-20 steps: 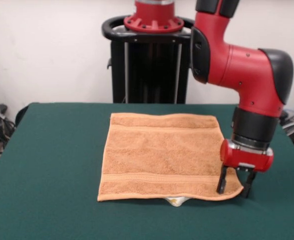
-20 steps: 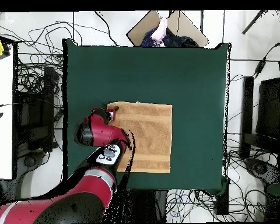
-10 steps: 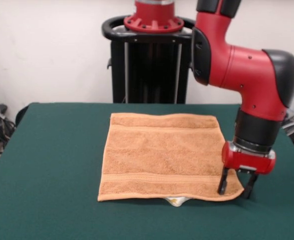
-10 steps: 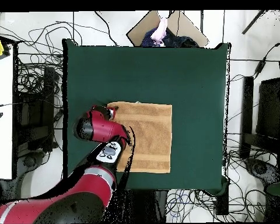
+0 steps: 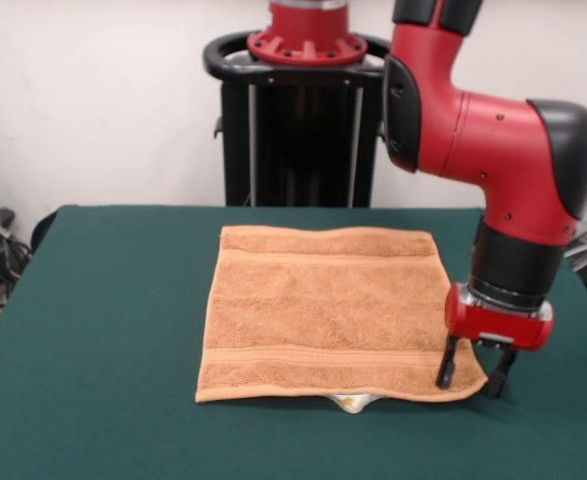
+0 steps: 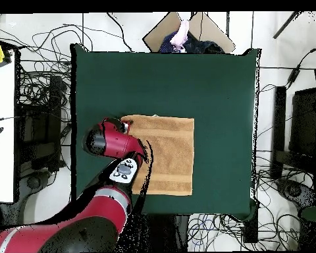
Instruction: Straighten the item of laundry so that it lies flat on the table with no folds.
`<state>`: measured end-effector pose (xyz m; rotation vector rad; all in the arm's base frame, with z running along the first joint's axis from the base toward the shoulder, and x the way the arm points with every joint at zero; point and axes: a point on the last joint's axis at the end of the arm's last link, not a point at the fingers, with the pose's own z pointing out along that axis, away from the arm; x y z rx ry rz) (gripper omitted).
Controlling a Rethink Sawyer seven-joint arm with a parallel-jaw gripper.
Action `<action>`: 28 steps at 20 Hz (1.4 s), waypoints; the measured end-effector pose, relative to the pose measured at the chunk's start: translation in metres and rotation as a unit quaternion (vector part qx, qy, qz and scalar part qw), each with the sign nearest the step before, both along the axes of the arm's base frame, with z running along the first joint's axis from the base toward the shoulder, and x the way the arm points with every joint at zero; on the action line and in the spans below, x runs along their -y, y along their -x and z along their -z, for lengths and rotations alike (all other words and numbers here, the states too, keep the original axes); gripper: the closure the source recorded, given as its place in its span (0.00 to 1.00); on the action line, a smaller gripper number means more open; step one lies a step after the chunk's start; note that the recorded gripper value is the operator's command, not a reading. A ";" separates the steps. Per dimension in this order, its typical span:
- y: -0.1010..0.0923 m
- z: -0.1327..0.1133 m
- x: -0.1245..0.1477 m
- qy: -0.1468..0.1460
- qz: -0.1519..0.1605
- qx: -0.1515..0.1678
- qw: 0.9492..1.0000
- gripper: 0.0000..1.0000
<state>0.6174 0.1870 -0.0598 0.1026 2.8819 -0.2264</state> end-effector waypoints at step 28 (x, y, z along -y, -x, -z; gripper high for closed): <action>-0.019 -0.001 0.002 -0.048 0.036 -0.011 0.998 0.00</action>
